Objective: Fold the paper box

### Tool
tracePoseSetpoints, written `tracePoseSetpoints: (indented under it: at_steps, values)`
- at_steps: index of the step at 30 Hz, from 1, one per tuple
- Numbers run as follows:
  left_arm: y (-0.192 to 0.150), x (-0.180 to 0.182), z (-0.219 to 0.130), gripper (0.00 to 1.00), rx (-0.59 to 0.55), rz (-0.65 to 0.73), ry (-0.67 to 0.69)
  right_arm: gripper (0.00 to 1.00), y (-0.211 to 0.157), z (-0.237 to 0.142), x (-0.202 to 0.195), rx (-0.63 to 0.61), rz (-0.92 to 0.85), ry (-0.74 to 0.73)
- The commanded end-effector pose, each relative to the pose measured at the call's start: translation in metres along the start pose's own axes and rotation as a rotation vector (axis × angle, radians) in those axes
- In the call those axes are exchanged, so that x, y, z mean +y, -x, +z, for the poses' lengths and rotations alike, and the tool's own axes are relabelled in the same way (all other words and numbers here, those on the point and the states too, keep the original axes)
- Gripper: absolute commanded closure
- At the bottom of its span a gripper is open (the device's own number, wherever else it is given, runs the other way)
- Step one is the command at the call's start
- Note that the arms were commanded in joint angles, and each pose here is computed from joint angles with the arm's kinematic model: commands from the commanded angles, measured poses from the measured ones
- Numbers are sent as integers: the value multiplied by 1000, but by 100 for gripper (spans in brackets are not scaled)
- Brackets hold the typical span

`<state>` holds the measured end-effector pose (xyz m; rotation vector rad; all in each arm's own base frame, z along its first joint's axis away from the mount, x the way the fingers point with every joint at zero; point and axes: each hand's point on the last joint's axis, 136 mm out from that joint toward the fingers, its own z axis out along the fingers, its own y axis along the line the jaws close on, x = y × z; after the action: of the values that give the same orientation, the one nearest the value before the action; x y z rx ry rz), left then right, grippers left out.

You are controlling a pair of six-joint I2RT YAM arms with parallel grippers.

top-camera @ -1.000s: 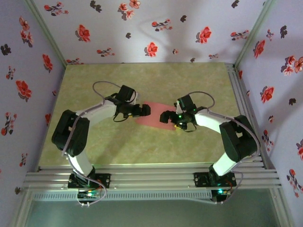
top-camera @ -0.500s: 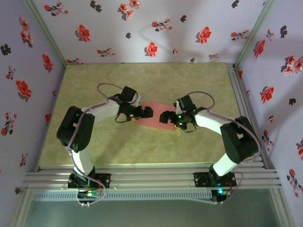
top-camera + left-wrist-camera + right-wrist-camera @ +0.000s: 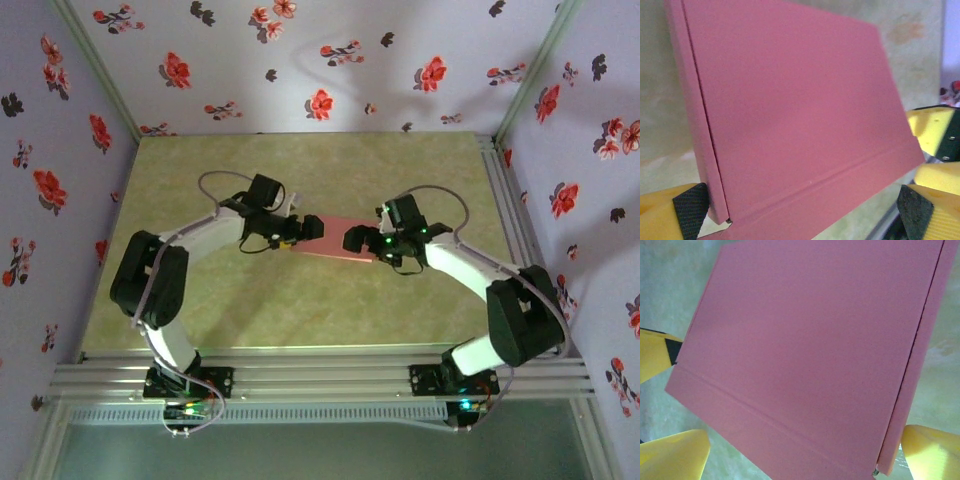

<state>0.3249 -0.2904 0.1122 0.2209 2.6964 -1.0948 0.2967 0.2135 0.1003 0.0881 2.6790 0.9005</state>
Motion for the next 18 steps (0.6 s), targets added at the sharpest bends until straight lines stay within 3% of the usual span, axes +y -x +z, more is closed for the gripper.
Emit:
tracePoseSetpoints:
  at_steps: [1,11,18]
  values:
    - [20,-34,-32,0,-66,13,-104,1,9,-17,12,-15,-23,33]
    - [28,-47,-45,0,-98,-9,-164,1,23,-33,20,-52,-15,77]
    - [9,0,-25,0,-52,-24,5,1,5,-15,-7,-4,22,5]
